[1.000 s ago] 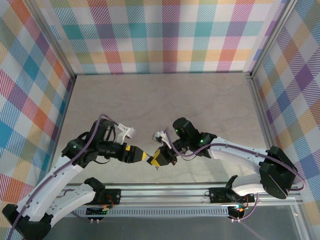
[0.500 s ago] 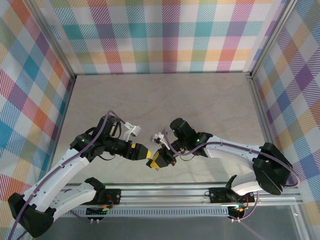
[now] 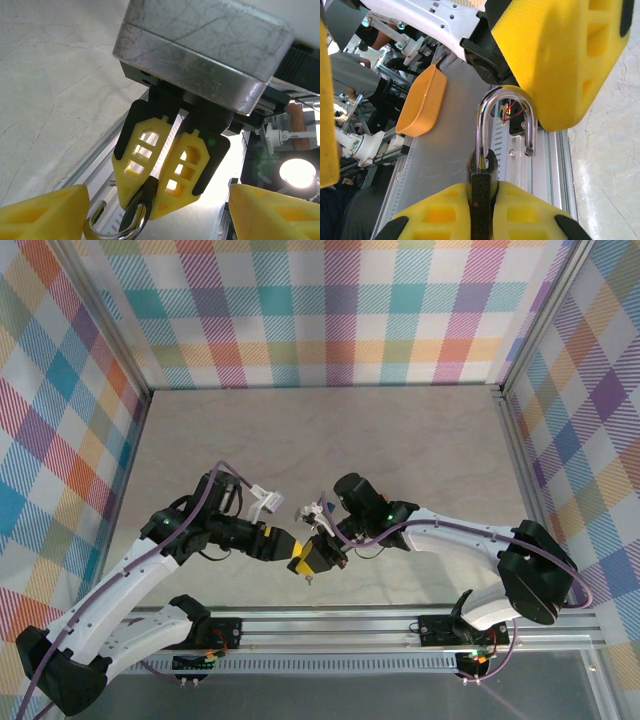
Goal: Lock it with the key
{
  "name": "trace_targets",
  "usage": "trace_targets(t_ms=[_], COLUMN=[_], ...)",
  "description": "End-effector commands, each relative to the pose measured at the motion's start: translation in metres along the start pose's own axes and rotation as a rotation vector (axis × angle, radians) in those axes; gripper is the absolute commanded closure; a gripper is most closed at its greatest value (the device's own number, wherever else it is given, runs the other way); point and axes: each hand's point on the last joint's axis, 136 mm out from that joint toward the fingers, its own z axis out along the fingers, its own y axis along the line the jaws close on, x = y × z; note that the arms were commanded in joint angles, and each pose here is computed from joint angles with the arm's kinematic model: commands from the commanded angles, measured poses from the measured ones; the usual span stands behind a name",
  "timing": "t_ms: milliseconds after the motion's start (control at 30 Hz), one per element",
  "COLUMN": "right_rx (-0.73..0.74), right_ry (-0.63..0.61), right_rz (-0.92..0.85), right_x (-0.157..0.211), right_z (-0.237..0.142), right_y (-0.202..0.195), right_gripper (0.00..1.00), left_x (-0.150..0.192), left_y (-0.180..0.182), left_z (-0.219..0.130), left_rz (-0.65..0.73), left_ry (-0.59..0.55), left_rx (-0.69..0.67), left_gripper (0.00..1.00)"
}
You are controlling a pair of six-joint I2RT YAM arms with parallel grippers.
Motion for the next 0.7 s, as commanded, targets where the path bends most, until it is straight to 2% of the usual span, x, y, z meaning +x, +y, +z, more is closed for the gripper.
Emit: trace_targets(t_ms=[0,67,167,667], right_rx=[-0.024,-0.019,-0.008,0.022], right_ry=[-0.018,-0.021,-0.027,-0.047], right_rz=[-0.068,-0.075,-0.079,-0.085], right_x=[-0.014,-0.014,-0.014,-0.020], right_z=[-0.002,-0.004,-0.007,-0.013], right_y=[0.012,0.013,0.014,0.012], right_gripper=[1.00,1.00,1.00,1.00], left_x=[0.008,0.010,0.013,0.023], left_y=[-0.012,-0.014,-0.016,-0.025], left_z=[-0.002,-0.003,-0.005,-0.002], left_rz=[0.028,0.038,0.051,0.078], left_ry=[0.016,0.013,0.013,0.051], left_rx=[0.048,0.045,0.041,0.071], left_gripper=[0.32,0.35,0.45,0.46])
